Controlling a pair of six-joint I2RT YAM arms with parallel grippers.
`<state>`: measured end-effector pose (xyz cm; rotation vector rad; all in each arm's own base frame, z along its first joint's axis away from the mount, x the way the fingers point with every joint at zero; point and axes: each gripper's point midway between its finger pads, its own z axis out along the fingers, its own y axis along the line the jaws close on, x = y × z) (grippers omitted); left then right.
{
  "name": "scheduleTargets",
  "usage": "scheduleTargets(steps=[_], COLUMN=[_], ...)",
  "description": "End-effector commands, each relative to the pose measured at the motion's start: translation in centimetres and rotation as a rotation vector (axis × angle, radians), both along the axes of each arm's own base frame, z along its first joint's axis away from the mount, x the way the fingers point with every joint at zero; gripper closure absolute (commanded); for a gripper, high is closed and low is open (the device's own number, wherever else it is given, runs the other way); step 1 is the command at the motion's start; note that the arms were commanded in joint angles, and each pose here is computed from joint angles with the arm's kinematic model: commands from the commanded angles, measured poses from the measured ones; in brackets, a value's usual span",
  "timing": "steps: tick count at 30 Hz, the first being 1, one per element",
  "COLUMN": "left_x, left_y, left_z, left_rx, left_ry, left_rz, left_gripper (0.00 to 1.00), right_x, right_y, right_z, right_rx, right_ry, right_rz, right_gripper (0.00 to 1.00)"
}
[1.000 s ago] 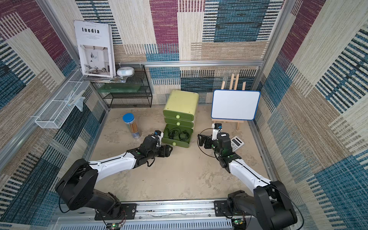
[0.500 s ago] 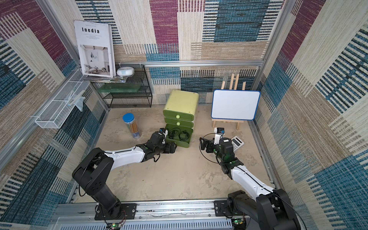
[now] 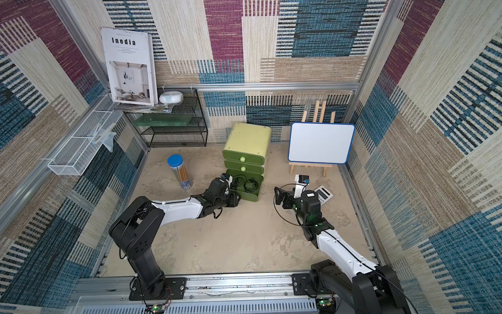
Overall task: Place the wired earphones into the drawer by color
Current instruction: Close the drawer in the storage box.
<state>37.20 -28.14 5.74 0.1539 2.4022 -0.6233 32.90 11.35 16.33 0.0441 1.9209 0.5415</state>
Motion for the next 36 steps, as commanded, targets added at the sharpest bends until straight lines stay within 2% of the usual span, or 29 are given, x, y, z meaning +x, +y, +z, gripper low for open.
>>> scheduleTargets(steps=[1,9,36], left_x=[0.7,1.4,6.2], left_y=[-0.4,-0.4,-1.7], left_z=[0.6,1.2,2.0], left_rx=[-0.023,-0.03,-0.061], left_ry=[-0.024,-0.05,-0.166], left_rz=[0.007,0.034,0.118], left_gripper=[0.6,0.65,0.73], right_x=[0.2,0.2,0.0], right_y=[-0.1,-0.1,-0.4], right_z=[0.9,1.0,1.4], right_rx=[0.001,0.003,0.004], right_ry=[-0.038,-0.041,-0.057], right_rz=[-0.006,-0.005,-0.015], right_gripper=[0.01,0.01,0.01])
